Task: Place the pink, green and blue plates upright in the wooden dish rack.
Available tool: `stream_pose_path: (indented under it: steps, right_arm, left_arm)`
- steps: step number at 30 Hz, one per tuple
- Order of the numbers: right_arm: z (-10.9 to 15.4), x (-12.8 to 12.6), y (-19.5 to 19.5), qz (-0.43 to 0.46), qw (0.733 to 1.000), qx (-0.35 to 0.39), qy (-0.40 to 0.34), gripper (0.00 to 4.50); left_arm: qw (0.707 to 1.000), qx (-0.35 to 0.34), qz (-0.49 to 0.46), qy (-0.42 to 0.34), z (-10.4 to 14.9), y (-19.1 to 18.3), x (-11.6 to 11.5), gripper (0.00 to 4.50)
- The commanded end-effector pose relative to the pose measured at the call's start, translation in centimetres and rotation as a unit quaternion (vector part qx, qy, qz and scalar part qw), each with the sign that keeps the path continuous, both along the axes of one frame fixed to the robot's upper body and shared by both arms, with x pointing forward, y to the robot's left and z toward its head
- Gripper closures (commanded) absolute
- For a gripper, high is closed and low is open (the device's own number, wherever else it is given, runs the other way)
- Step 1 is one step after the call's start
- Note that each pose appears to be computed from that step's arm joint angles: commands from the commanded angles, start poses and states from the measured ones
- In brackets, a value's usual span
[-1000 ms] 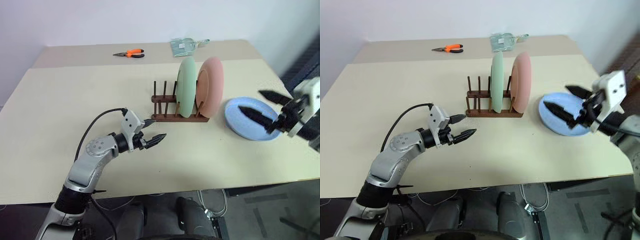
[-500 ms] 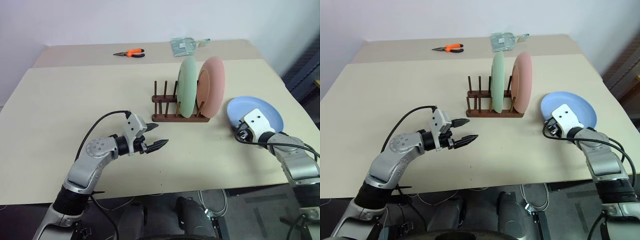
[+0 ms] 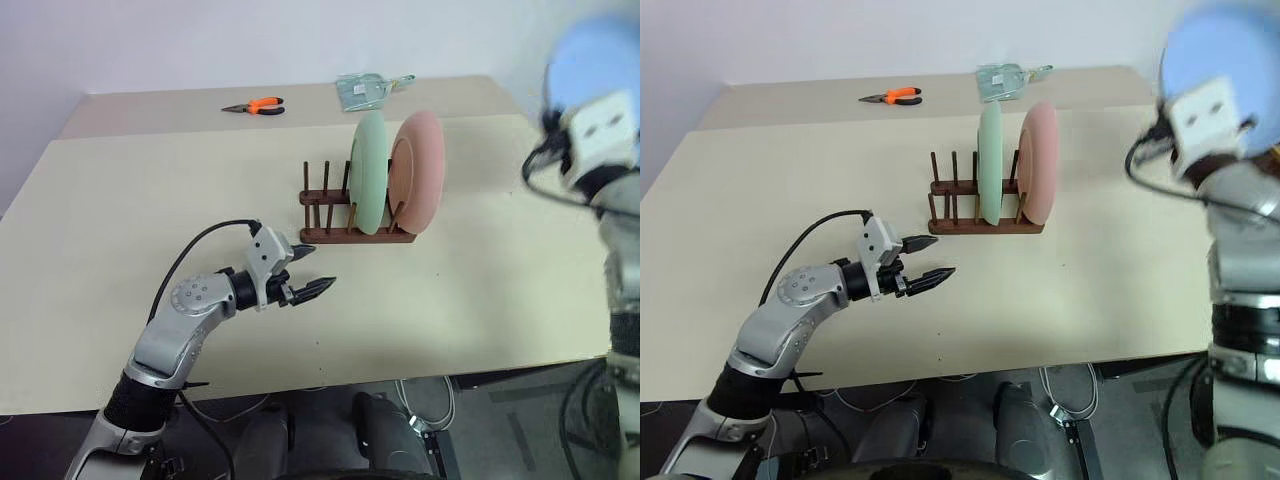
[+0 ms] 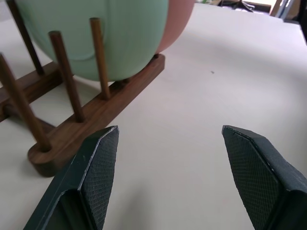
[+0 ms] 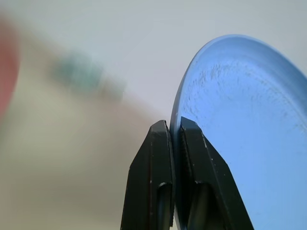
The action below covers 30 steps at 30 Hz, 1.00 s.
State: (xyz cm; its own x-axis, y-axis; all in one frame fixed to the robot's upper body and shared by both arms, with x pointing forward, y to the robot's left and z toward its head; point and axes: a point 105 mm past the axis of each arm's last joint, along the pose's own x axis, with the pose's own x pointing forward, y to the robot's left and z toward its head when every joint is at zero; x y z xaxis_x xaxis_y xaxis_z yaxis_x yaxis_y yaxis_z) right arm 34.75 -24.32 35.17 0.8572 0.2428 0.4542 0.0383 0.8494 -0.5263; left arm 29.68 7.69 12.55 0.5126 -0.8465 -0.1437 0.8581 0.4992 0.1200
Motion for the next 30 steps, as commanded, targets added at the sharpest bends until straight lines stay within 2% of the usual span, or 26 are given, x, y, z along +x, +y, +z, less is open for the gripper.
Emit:
stream_pose_path:
  steps: [1,2,4,6,9,11,13,17,24,30]
  right_arm:
    - [4.1,-3.2,6.7,0.214,0.972,0.090,-0.033,4.47]
    - [4.7,-4.0,8.5,0.281,0.951,0.129,-0.024,4.47]
    - [5.8,-5.5,12.2,0.407,0.888,0.213,-0.001,4.47]
    - [6.3,-5.8,14.9,0.474,0.829,0.293,0.032,4.47]
    - [5.2,-5.4,17.6,0.510,0.776,0.359,0.096,4.47]
    - [2.6,-3.6,19.5,0.492,0.748,0.414,0.166,4.47]
    - [0.2,-2.5,20.4,0.464,0.742,0.434,0.214,4.47]
    - [-2.7,-2.2,21.9,0.451,0.701,0.471,0.289,4.47]
    - [-4.4,-1.2,22.3,0.418,0.682,0.507,0.322,4.47]
    - [-4.4,-0.5,22.1,0.404,0.680,0.521,0.321,4.47]
  left_arm:
    - [1.000,-0.004,0.008,-0.026,1.0,0.6,0.5,0.95]
    - [0.999,-0.005,0.014,-0.031,1.1,0.8,0.7,0.95]
    - [0.999,-0.013,0.033,-0.034,1.2,1.4,1.2,0.95]
    - [0.998,-0.011,0.048,-0.039,1.1,2.0,1.5,0.95]
    - [0.997,0.004,0.069,-0.042,0.5,3.0,1.8,0.95]
    - [0.995,0.012,0.085,-0.044,0.2,3.8,1.9,0.95]
    - [0.994,0.014,0.094,-0.045,0.1,4.4,1.9,0.95]
    - [0.993,0.017,0.111,-0.046,0.1,5.4,1.8,0.95]
    - [0.993,0.022,0.111,-0.044,-0.2,5.5,1.7,0.95]
    - [0.993,0.026,0.104,-0.043,-0.4,5.3,1.8,0.95]
